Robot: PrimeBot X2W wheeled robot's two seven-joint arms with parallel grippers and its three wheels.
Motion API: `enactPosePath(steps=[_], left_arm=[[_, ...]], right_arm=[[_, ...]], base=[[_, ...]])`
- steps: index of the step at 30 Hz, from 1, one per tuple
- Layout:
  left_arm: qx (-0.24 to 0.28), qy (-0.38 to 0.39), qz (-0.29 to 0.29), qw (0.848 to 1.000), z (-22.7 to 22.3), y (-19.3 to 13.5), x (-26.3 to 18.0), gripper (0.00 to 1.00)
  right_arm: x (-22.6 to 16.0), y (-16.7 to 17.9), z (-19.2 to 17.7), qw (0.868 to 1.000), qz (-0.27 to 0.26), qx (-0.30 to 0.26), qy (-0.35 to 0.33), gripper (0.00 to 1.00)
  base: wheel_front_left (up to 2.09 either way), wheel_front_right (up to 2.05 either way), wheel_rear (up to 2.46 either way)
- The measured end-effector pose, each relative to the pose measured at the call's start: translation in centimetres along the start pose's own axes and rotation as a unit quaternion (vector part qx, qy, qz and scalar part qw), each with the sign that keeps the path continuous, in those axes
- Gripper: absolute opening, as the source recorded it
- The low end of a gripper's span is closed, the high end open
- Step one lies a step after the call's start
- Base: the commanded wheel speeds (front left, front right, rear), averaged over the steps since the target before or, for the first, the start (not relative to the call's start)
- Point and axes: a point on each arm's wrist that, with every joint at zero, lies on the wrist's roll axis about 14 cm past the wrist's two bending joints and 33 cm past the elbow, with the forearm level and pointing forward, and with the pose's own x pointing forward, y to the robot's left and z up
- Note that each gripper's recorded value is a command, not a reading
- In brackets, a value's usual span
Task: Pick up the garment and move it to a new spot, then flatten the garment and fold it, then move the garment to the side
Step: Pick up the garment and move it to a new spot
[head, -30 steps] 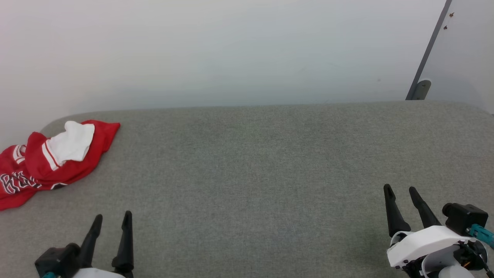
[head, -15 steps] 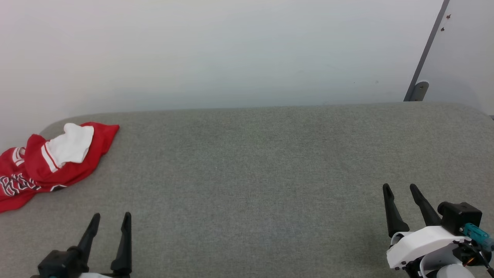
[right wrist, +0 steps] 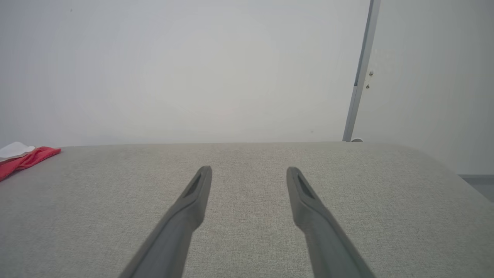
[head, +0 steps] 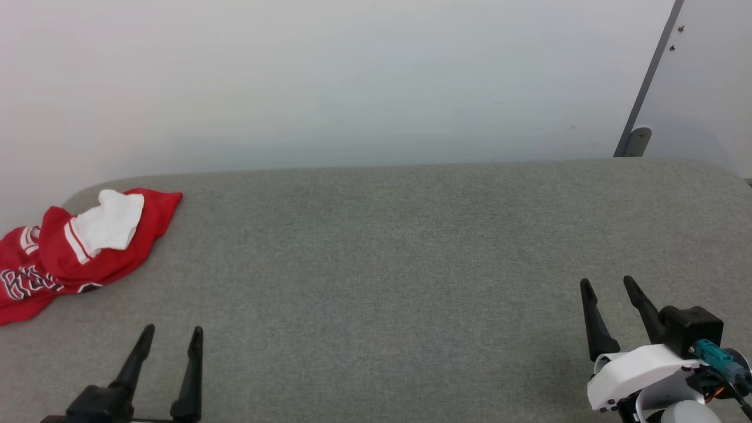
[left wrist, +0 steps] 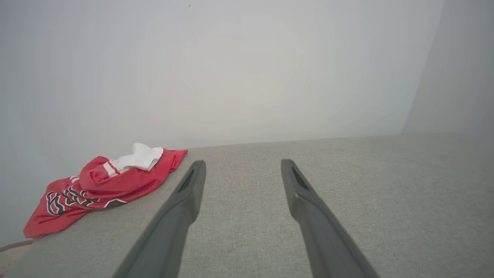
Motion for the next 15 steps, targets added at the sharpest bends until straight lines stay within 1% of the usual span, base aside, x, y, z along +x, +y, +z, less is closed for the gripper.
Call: enactPosePath(steps=[4,15], left_arm=[[0.008,-0.005,-0.003,1.000,0.22,-0.06,-0.08,1.00],[-0.006,-0.003,-0.002,1.000,0.00,-0.12,-0.22,1.00]], right_arm=[[-0.03,0.08,0.16,1.000,0.002,-0.010,-0.003,1.00],[-0.07,0.14,0.24,1.000,0.003,-0.012,-0.003,1.00]], base=[[0.00,0.00,0.00],[0.00,0.00,0.00]])
